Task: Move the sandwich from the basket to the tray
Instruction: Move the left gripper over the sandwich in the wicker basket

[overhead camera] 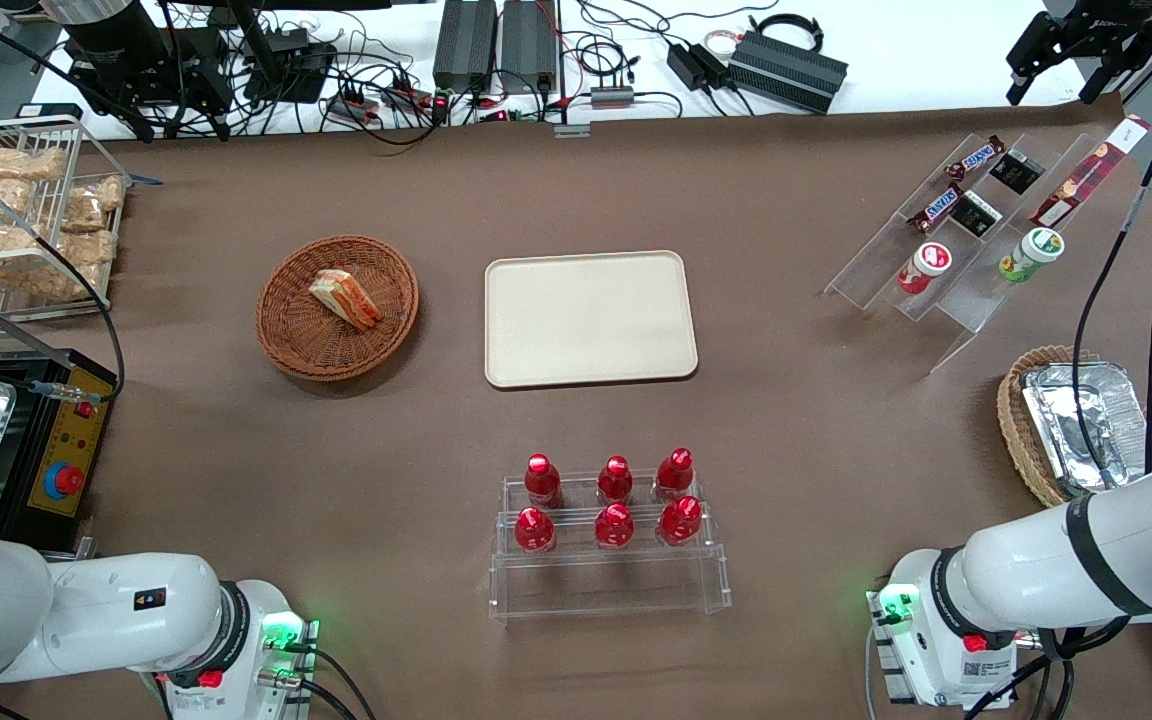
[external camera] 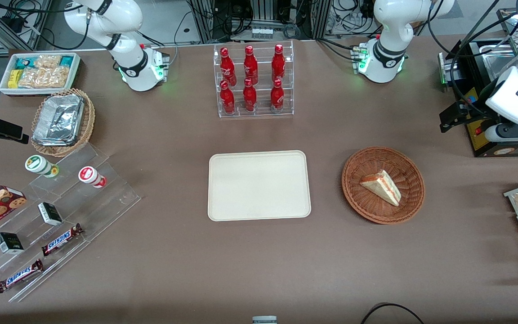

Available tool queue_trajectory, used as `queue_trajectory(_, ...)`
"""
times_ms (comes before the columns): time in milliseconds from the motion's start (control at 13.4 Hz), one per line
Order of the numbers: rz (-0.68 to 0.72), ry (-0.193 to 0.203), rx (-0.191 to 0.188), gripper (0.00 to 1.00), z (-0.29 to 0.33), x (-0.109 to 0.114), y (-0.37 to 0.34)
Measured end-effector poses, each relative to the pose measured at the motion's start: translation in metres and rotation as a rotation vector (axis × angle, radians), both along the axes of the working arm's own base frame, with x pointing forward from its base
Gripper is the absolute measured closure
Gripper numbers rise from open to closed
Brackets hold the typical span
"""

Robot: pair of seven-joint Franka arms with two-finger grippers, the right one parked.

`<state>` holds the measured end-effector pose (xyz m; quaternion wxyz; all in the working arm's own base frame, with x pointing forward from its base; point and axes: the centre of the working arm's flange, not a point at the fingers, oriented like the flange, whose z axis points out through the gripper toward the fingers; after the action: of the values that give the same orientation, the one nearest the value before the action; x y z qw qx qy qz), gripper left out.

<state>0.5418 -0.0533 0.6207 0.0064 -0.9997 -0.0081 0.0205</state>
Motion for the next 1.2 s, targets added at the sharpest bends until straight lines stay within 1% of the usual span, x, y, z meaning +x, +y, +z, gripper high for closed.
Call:
queue_trajectory(224,0.0,0.003,0.0,0.0,-0.001,0.0,0.0)
queue_trajectory(374,-0.004,0.019,0.002,0.0,-0.01,0.004,-0.001)
queue_trajectory(523,0.0,0.04,0.014,0.0,-0.037,0.015,-0.003)
queue_trajectory(598,0.027,0.038,0.018,0.0,-0.058,0.023,-0.005)
queue_trajectory(673,0.073,0.027,0.019,0.0,-0.084,0.029,-0.008)
queue_trajectory(822,0.191,-0.01,0.016,0.0,-0.137,0.034,-0.019)
queue_trajectory(1047,0.408,-0.063,0.003,0.0,-0.198,0.025,-0.037)
queue_trajectory(1196,0.534,-0.079,-0.004,0.0,-0.224,0.017,-0.043)
